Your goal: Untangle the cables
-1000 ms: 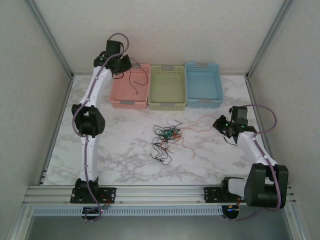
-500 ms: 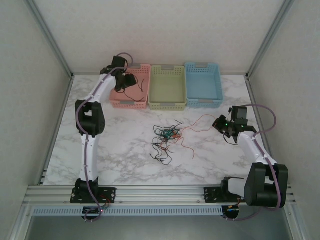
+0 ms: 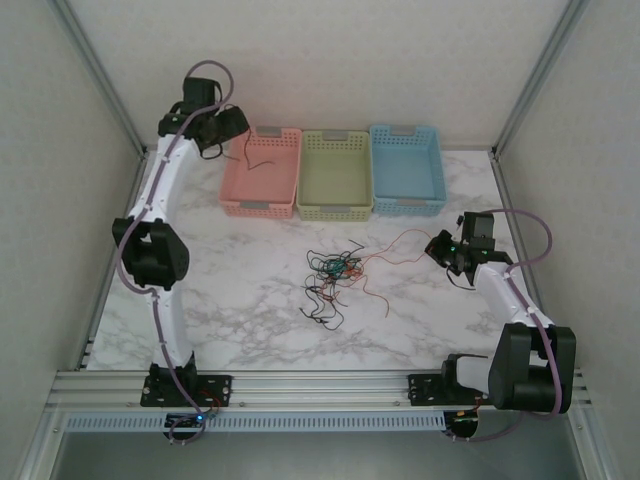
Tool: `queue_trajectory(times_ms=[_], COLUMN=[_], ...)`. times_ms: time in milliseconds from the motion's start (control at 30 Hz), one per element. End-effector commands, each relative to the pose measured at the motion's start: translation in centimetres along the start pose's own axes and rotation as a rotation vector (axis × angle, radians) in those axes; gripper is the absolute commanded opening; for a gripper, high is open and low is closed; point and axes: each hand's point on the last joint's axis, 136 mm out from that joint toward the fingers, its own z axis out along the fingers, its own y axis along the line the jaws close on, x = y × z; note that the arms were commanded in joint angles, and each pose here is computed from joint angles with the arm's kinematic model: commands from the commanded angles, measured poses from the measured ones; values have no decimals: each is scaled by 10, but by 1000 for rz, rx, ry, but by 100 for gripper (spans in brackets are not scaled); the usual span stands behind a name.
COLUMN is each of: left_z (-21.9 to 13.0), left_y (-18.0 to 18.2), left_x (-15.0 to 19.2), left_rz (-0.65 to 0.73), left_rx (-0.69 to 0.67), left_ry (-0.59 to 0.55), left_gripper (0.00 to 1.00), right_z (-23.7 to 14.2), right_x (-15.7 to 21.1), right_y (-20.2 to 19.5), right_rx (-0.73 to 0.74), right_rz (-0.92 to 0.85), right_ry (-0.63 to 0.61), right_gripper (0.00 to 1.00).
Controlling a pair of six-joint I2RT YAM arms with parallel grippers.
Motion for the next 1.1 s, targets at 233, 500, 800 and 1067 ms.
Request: queue_trajectory(times_ms=[233, 500, 800, 1067], left_z=[85, 93, 73, 41], left_y=[-23, 12, 28, 45], left_x=[103, 129, 138, 126], left_rz=[80, 95, 230, 251], left_rx=[122, 22, -26, -73], left_ry=[393, 508, 576, 592], left_gripper=[54, 69, 73, 75], right_z=[3, 6, 9, 11], right_x=[6, 8, 9, 11], right_y=[-2, -2, -3, -3], right_rx=[-6, -4, -2, -2], right_rz=[14, 15, 15, 18], right_ry=[25, 36, 41, 51], right_gripper=[0, 0, 0, 0])
